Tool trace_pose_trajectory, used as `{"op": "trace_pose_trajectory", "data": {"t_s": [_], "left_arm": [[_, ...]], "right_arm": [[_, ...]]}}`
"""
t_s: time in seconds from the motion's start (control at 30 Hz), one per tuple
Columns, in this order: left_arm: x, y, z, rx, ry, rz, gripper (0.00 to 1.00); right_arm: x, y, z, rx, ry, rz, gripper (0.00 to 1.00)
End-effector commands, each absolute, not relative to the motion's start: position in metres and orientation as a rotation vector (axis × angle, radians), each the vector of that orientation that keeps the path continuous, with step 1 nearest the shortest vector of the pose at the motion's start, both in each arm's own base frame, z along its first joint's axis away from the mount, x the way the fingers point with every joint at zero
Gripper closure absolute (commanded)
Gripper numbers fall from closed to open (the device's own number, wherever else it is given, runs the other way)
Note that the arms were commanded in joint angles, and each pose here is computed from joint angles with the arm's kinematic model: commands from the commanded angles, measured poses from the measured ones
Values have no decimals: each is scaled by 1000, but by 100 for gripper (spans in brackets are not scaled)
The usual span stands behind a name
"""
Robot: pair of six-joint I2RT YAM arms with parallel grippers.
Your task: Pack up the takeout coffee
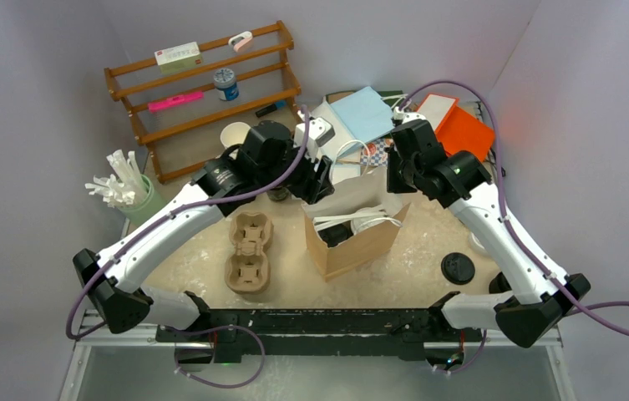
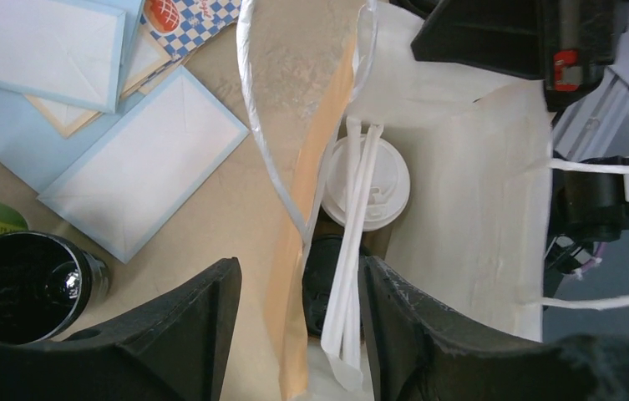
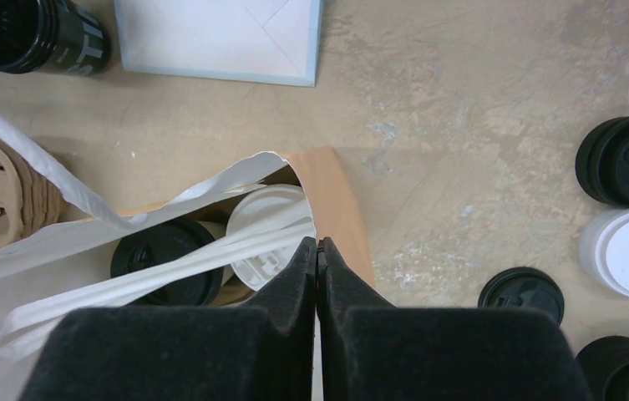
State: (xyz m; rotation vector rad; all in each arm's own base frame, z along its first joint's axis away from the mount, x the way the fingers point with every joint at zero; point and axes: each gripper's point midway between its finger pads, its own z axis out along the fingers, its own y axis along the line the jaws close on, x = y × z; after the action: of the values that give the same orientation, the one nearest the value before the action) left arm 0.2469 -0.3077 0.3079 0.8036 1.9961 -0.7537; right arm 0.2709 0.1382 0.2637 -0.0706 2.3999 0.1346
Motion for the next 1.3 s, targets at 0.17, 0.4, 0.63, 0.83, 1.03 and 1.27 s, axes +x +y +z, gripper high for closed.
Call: {"op": "trace_pose_trajectory", "data": {"t_s": [0.17,0.4,0.63,0.83,1.03,1.27], "left_arm": [[274,-326,299,908,1919,-676,46],[301,-325,290,896,1933,-533,96],[318,-323,309,865,1885,-460,100],[320,-321,313,846,1884,-441,77],[316,-306,350,731,1883,-443,39],[309,-240,399,355,1834,-351,18]], "right_arm": [[267,140,277,-24,2382,187,100],[254,148,272,41,2417,285,100],[252,175,274,-18,2434,448,100],[247,174,277,13,2428,473,73],[267,157,326,33,2261,384,48],[287,117,369,151,1999,224,22]]}}
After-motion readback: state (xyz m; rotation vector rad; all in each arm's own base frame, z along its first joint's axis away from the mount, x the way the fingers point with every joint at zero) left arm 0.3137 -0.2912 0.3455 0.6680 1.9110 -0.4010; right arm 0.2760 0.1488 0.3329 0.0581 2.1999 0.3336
